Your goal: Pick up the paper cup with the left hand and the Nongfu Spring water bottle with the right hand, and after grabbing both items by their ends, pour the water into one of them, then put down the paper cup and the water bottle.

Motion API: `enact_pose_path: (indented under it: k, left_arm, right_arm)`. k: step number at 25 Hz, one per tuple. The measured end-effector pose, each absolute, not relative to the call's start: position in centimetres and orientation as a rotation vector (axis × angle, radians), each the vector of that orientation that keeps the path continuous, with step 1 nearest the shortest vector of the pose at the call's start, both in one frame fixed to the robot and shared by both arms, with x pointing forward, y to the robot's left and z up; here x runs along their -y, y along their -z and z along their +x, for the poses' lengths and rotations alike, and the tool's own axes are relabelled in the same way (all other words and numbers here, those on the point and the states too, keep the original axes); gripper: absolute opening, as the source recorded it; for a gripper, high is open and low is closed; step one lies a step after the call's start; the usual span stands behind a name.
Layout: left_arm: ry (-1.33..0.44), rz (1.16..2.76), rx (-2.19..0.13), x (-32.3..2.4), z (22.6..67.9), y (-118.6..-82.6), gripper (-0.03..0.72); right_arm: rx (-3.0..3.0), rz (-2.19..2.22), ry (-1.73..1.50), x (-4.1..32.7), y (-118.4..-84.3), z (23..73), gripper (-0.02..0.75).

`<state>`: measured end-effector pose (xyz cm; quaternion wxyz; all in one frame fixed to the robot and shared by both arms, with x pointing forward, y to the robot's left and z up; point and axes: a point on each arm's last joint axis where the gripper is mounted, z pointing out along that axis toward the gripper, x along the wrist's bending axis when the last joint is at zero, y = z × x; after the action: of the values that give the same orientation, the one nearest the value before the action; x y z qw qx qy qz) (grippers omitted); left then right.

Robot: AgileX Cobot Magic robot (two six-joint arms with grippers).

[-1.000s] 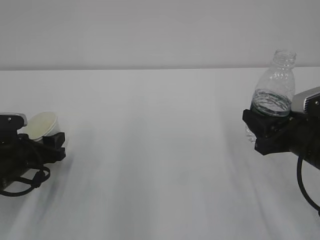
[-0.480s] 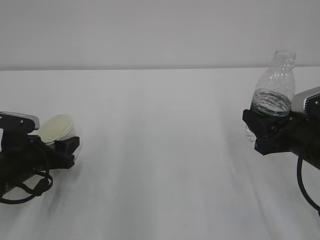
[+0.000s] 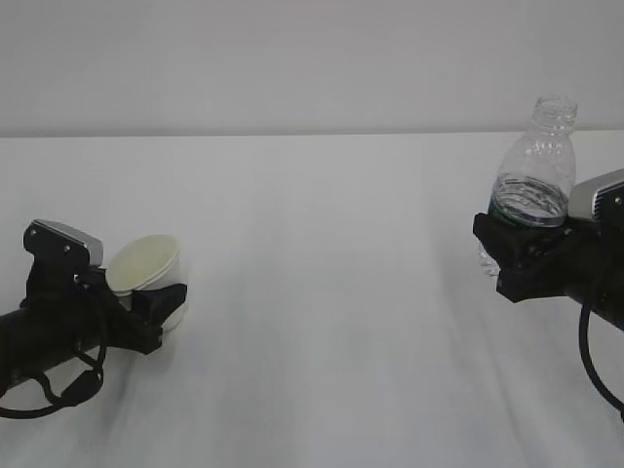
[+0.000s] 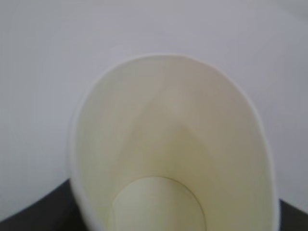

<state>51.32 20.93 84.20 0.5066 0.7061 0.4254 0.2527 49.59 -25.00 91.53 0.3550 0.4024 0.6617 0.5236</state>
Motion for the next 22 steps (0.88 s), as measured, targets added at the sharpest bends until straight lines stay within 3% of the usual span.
enact_pose_path:
  k: [14,22]
  left_arm:
    - [-0.451,1.711,-0.819,-18.9,50.3,-86.6,0.43]
    - [-0.325,1.729,-0.691,-15.6,49.1,-87.2,0.426]
  right_arm:
    - [-1.708,1.042,-1.353,25.0,-91.5,49.6,0.438]
    - [-1.708,1.042,-1.353,25.0,-91.5,49.6,0.438]
